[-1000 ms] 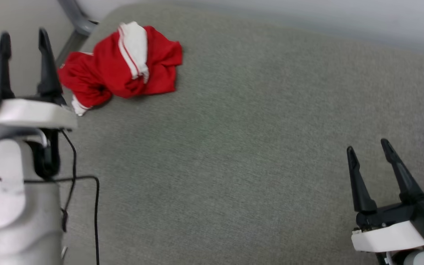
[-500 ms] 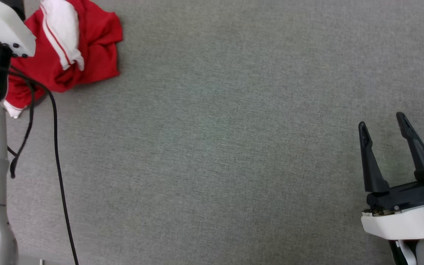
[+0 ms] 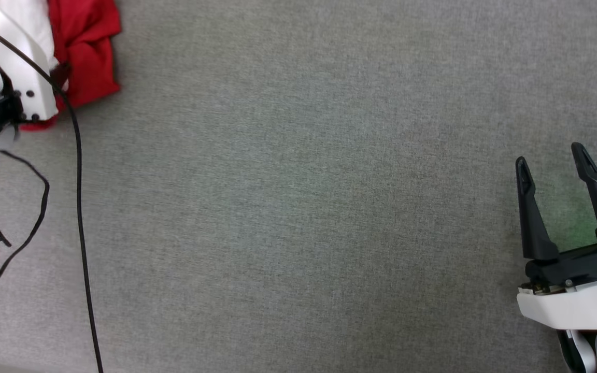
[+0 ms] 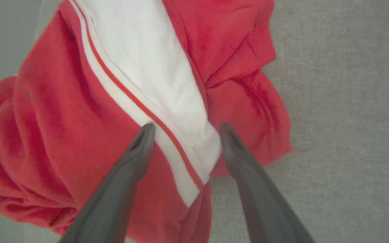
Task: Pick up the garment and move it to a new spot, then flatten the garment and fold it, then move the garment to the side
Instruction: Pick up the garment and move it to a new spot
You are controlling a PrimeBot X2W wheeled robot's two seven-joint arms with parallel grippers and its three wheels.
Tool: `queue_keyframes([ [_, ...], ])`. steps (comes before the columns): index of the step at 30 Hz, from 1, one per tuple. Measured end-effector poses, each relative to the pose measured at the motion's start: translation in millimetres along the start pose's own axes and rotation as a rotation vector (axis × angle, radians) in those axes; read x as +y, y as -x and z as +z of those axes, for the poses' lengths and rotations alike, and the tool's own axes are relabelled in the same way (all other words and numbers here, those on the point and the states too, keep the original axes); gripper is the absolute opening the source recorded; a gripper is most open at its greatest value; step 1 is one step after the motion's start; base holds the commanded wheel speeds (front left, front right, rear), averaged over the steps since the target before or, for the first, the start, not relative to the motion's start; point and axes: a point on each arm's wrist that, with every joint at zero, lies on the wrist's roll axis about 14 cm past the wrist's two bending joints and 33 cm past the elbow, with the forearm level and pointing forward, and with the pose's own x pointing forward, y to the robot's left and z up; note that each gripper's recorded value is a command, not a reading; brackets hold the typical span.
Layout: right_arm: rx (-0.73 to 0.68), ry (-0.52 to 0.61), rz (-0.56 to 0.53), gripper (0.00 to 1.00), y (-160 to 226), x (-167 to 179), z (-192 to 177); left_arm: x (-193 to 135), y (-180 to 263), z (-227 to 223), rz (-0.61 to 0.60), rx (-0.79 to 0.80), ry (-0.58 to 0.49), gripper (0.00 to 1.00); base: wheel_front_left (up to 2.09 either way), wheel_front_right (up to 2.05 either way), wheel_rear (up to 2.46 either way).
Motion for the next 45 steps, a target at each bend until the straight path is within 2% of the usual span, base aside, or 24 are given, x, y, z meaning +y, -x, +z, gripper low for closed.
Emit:
queue_keyframes([
  [7, 0.022, 0.001, -0.014, 1.0, -2, -6, -12, -5, -21, -45, -0.015, 0.195, 0.021, 1.0, 0.0, 0.0, 0.0],
  [8, 0.025, 0.001, -0.015, 1.0, -1, -7, -13, -6, -22, -46, -0.019, 0.197, 0.023, 0.9, 0.0, 0.0, 0.0],
  [9, 0.027, 0.001, -0.015, 1.0, -1, -7, -13, -7, -22, -47, -0.02, 0.197, 0.021, 0.33, 0.0, 0.0, 0.0],
  [10, 0.028, 0.001, -0.015, 1.0, -1, -7, -13, -7, -22, -47, -0.019, 0.19, 0.018, 0.0, 0.0, 0.0, 0.0],
  [18, 0.001, 0.003, -0.01, 1.0, 0, -2, 2, -2, -3, -18, -0.005, -0.002, -0.033, 0.0, 0.0, 0.0, 0.0],
  [23, -0.036, -0.008, -0.001, 1.0, 5, 7, 22, 0, 32, 26, 0.004, -0.211, -0.106, 0.0, 0.0, 0.0, 0.0],
  [29, -0.079, -0.014, -0.007, 1.0, 17, 15, 48, -19, 82, 70, -0.031, -0.439, -0.219, 0.0, 0.0, 0.0, 0.0],
  [33, -0.104, -0.015, -0.02, 1.0, 27, 16, 63, -54, 113, 93, -0.102, -0.577, -0.277, 0.0, 0.0, 0.0, 0.0],
  [38, -0.114, -0.015, -0.062, 1.0, 44, 10, 72, -115, 138, 105, -0.233, -0.694, -0.354, 0.0, 0.0, 0.0, 0.0],
  [45, -0.118, 0.0, -0.157, 1.0, 71, -13, 81, -224, 161, 96, -0.472, -0.774, -0.459, 0.0, 0.0, 0.0, 0.0],
])
